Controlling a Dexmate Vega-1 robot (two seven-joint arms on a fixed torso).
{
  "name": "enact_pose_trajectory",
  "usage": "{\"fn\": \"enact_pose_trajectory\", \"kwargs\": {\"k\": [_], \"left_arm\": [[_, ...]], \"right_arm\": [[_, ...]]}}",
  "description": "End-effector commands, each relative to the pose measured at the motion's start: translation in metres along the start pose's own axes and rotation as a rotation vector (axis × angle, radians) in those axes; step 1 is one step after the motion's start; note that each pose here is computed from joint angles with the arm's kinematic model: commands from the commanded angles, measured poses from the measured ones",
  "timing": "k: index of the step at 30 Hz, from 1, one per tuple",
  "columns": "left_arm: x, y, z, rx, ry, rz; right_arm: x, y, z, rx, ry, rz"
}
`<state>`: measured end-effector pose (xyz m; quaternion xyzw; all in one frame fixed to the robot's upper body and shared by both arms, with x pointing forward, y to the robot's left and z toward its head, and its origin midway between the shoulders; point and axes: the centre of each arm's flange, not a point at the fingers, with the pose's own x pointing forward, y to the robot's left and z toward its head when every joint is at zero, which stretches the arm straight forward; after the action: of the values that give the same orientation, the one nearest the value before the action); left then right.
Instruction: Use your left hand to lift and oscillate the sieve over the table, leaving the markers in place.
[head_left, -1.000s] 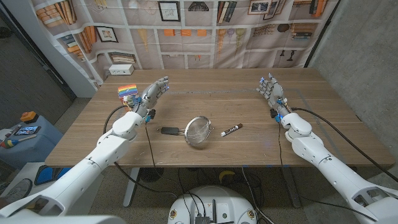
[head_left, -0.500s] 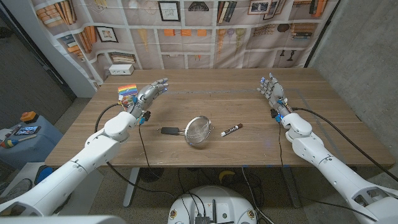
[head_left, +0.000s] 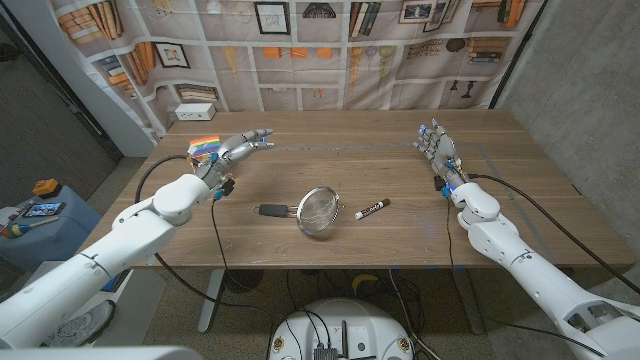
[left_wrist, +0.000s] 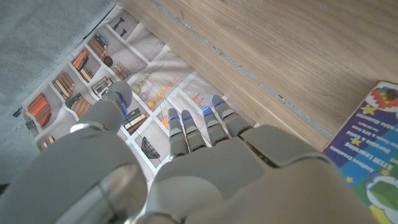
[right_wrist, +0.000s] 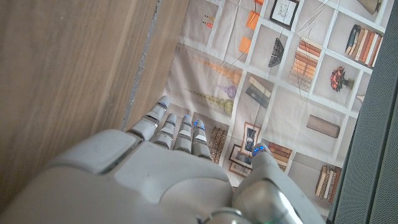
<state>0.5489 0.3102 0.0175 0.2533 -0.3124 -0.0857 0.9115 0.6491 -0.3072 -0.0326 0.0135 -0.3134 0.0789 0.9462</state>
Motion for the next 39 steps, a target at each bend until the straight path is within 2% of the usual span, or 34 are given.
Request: {"fn": "enact_pose_trajectory", "kwargs": {"k": [1, 6, 12, 23, 31, 39], "left_arm": [[-0.013, -0.001, 0.012, 0.319, 0.041, -0.054], [-0.020, -0.001, 0.020, 0.468, 0.014, -0.073], [-0.026, -0.002, 0.026, 0.572, -0.001, -0.119], [-0.036, 0.005, 0.030, 0.652, 0.023, -0.205], [-0.045, 0.002, 0.032, 0.747, 0.040, -0.286], [-0.055, 0.000, 0.036, 0.841, 0.039, -0.286]], "right_arm": [[-0.005, 0.001, -0.003, 0.001, -0.001, -0.020], [-0.005, 0.001, -0.003, -0.001, -0.004, -0.025], [-0.004, 0.004, -0.003, -0.004, -0.002, -0.024], [-0.001, 0.012, -0.008, 0.002, 0.006, -0.021], [-0.001, 0.013, -0.008, 0.000, 0.007, -0.027], [0.000, 0.012, -0.010, 0.002, 0.011, -0.029]]}}
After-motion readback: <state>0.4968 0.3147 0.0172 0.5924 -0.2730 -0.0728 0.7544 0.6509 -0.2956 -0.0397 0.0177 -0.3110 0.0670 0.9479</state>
